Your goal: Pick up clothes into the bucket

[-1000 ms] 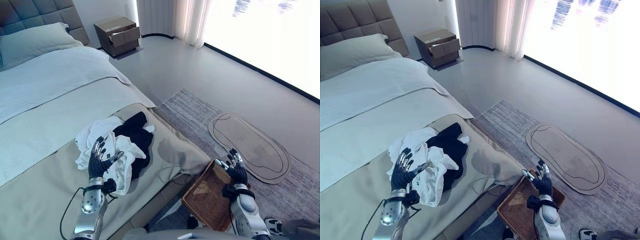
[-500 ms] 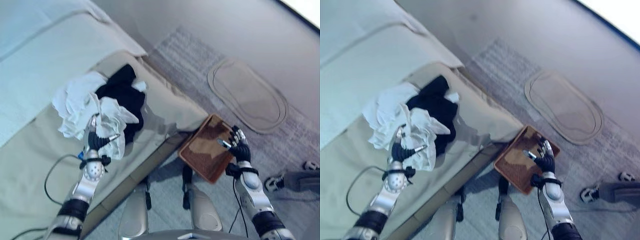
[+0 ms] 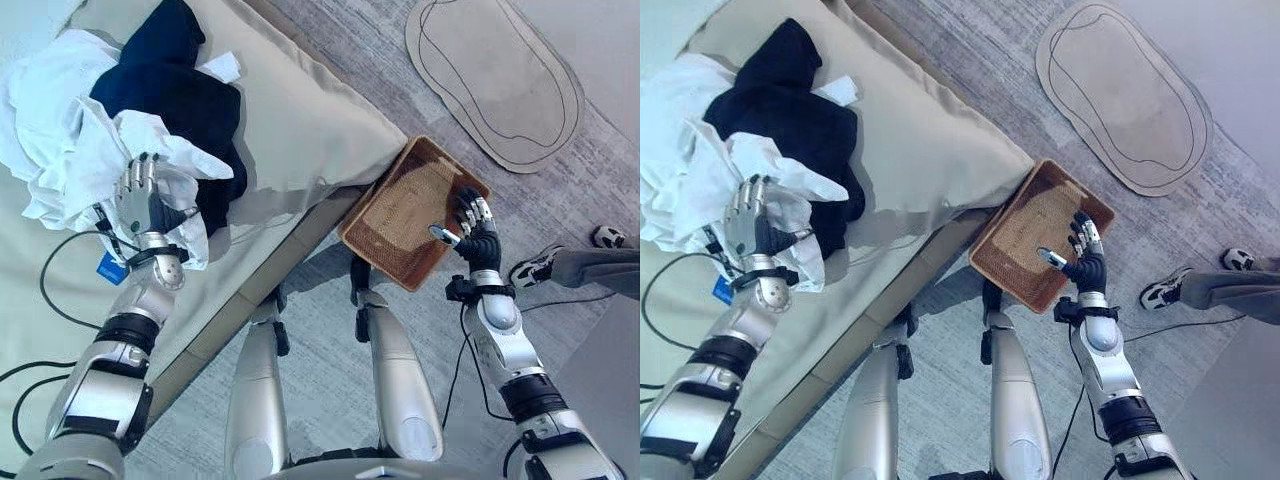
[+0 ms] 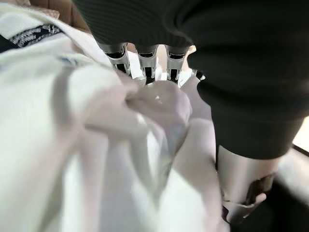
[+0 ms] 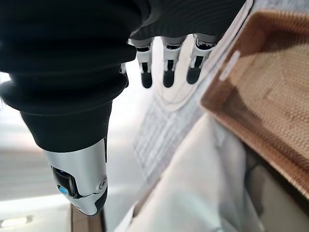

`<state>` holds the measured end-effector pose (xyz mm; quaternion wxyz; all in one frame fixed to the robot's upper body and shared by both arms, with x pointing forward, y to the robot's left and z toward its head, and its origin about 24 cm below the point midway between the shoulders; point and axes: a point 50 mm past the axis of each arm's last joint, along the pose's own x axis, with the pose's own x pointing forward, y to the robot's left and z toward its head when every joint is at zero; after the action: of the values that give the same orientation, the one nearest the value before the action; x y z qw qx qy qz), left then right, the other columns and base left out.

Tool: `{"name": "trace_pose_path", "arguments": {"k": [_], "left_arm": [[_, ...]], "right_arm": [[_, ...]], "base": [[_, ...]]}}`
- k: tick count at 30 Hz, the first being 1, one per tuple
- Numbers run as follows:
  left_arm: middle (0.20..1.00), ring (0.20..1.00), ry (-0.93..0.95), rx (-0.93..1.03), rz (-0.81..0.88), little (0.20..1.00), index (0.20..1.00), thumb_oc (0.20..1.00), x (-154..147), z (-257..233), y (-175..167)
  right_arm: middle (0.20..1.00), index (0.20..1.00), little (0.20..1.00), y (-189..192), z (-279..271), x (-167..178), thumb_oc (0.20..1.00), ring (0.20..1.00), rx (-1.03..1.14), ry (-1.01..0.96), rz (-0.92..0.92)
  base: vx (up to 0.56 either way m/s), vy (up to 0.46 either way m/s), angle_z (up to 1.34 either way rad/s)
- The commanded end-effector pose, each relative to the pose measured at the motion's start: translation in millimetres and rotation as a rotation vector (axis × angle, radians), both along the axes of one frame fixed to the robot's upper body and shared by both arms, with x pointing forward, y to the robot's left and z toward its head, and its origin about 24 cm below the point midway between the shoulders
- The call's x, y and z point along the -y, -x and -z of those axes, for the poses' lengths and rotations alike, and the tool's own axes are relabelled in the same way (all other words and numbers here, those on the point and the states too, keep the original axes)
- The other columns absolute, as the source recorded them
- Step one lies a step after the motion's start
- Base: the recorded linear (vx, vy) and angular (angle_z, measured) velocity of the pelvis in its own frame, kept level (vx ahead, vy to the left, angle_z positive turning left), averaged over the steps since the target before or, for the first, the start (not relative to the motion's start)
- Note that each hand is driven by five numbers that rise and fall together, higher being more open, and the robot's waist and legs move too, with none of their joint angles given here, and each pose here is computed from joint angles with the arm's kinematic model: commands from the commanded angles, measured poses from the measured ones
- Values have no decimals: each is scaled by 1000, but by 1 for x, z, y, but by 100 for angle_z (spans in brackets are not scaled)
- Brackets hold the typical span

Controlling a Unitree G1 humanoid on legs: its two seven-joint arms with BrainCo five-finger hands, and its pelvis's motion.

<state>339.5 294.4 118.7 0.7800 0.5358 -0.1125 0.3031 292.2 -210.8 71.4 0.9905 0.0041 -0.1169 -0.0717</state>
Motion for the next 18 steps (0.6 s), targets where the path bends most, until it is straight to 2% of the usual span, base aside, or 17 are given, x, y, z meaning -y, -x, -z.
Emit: {"name": "trace_pose_path", "arguments": {"k": [1, 2, 3, 10, 18], "left_arm": [[1000, 1000, -71, -35, -69, 1000, 1000, 1000, -19, 2, 6], [642, 642, -80, -88, -78, 642, 642, 642, -20, 6, 4], [200, 200, -77, -95, -76, 200, 200, 200, -18, 7, 3], [200, 200, -62, -123, -48, 200, 200, 200, -13, 18, 6], [200, 200, -17, -153, 22, 200, 200, 200, -7, 44, 28]], "right_arm": [[1000, 1000, 1000, 14, -10, -5, 1000, 1000, 95, 11, -40], [1000, 1000, 1000, 14, -10, -7, 1000, 1000, 95, 14, -46], [1000, 1000, 1000, 14, -9, -7, 1000, 1000, 91, 16, -49], [1000, 1000, 1000, 21, -1, -4, 1000, 1000, 66, 22, -44], [1000, 1000, 1000, 26, 10, 1, 1000, 1000, 18, 23, -29]], "base": [[-3, 50, -2], [0, 57, -2], [13, 51, 0], [0, 0, 0], [44, -11, -4]]}}
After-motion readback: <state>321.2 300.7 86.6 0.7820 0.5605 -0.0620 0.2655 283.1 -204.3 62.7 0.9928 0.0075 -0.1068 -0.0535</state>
